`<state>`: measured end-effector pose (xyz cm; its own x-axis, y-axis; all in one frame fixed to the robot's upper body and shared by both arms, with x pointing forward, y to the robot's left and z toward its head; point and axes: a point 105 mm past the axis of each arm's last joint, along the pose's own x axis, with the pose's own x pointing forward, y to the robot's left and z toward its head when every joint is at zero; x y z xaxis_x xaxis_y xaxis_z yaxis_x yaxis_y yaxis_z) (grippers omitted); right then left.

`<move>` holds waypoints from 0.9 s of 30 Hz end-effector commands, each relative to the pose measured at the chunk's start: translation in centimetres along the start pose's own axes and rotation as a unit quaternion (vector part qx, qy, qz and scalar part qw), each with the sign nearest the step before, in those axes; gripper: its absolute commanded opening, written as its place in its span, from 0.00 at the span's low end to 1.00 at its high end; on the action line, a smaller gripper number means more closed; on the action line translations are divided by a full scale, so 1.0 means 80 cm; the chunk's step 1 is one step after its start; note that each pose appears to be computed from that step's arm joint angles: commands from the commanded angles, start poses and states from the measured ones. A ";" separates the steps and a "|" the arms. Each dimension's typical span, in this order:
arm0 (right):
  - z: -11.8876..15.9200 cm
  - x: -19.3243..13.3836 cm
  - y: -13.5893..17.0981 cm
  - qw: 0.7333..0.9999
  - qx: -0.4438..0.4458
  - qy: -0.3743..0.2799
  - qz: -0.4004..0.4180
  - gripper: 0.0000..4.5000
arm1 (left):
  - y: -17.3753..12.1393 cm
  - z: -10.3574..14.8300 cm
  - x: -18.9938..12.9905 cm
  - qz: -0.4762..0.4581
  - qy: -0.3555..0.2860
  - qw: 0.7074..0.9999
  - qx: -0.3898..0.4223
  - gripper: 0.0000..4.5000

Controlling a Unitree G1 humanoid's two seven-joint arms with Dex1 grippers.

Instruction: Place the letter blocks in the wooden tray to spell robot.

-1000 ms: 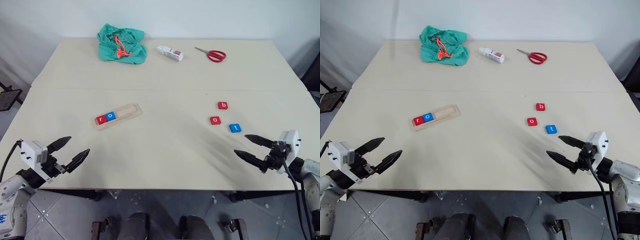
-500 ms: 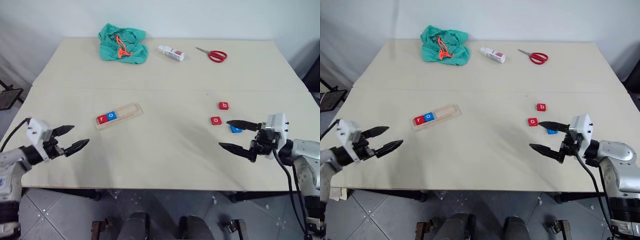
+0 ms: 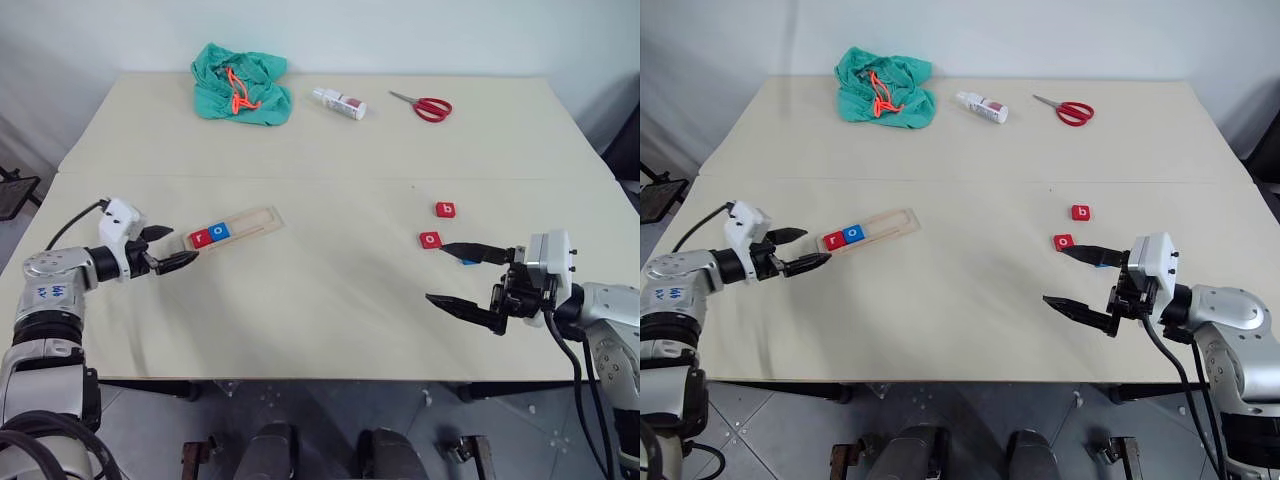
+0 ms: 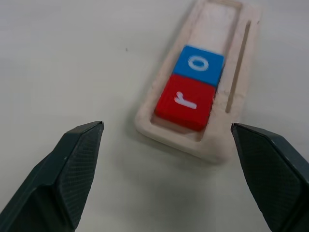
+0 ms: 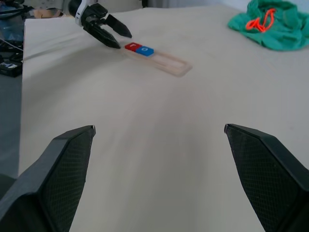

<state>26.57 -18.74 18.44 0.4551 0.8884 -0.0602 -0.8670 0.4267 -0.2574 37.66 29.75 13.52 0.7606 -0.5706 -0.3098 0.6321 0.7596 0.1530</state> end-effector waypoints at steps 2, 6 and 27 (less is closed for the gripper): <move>0.015 -0.012 0.003 1.000 -0.021 -0.007 -0.018 0.99 | 0.000 0.000 0.007 -0.006 0.011 1.000 0.013 1.00; 0.016 -0.015 0.003 0.999 -0.025 -0.005 -0.027 0.99 | -0.009 -0.011 0.013 -0.031 0.034 0.999 0.003 1.00; 0.011 -0.005 -0.003 0.999 -0.025 -0.005 -0.020 0.99 | -0.034 -0.007 0.026 -0.070 0.014 0.997 0.021 1.00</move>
<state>26.42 -19.06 18.75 0.4926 0.8686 -0.0538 -0.8420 0.4600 -0.2818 37.33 26.48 12.47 0.6491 -0.6794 -0.3420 0.7509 0.6443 0.1452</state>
